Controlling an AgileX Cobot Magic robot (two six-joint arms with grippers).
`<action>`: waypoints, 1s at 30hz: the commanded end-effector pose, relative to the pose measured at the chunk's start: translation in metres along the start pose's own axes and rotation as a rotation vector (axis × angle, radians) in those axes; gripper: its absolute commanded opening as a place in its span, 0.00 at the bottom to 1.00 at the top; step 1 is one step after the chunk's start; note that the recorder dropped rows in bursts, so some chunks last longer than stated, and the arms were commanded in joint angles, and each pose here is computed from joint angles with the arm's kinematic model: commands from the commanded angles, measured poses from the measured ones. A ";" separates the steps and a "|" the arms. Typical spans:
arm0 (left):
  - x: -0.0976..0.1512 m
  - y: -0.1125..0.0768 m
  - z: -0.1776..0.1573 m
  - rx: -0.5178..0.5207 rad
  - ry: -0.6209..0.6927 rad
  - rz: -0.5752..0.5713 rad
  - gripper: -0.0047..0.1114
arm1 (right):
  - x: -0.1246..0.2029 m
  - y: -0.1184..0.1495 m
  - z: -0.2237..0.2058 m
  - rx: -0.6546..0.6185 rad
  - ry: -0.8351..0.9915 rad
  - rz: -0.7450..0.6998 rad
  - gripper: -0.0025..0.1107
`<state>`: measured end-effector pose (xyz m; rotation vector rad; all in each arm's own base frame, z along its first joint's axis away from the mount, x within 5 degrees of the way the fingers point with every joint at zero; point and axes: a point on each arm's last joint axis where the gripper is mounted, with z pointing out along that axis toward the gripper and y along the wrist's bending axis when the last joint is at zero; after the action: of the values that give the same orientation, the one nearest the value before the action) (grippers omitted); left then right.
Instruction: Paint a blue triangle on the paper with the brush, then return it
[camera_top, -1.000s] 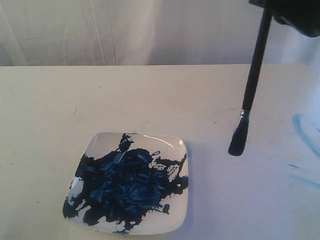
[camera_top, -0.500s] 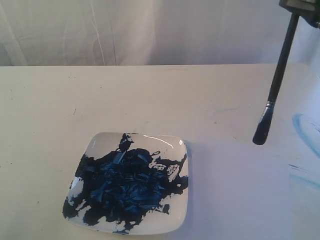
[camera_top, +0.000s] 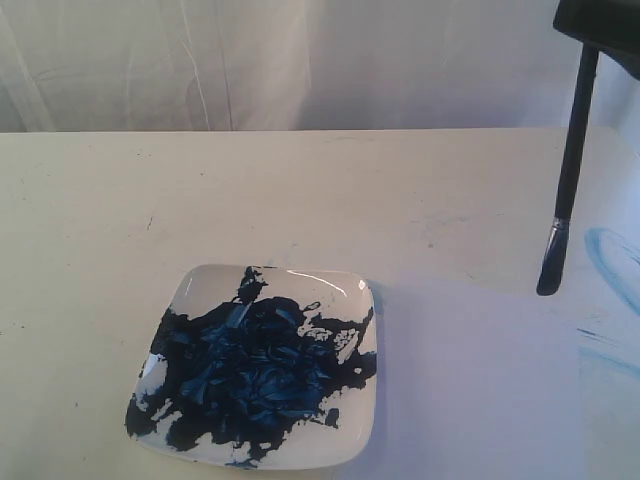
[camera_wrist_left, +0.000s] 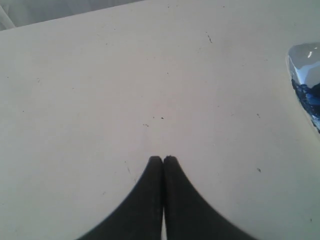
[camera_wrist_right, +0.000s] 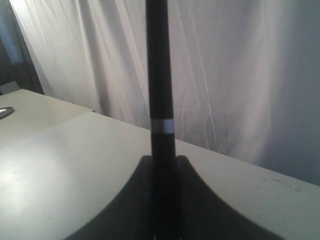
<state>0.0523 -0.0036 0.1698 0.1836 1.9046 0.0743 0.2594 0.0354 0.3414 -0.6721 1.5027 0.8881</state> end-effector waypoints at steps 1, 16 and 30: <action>-0.004 0.001 0.000 -0.012 -0.067 0.000 0.04 | 0.004 0.001 -0.002 -0.004 -0.004 -0.028 0.02; -0.043 0.012 -0.012 -0.130 -0.515 -0.013 0.04 | 0.015 0.003 -0.004 0.006 -0.016 -0.019 0.02; -0.076 0.020 -0.047 -0.129 -1.071 -0.250 0.04 | 0.015 0.003 -0.004 0.006 -0.016 -0.017 0.02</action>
<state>0.0399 0.0054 0.2528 -0.0866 0.9321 -0.0309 0.2550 0.0361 0.3244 -0.6781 1.5079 0.8742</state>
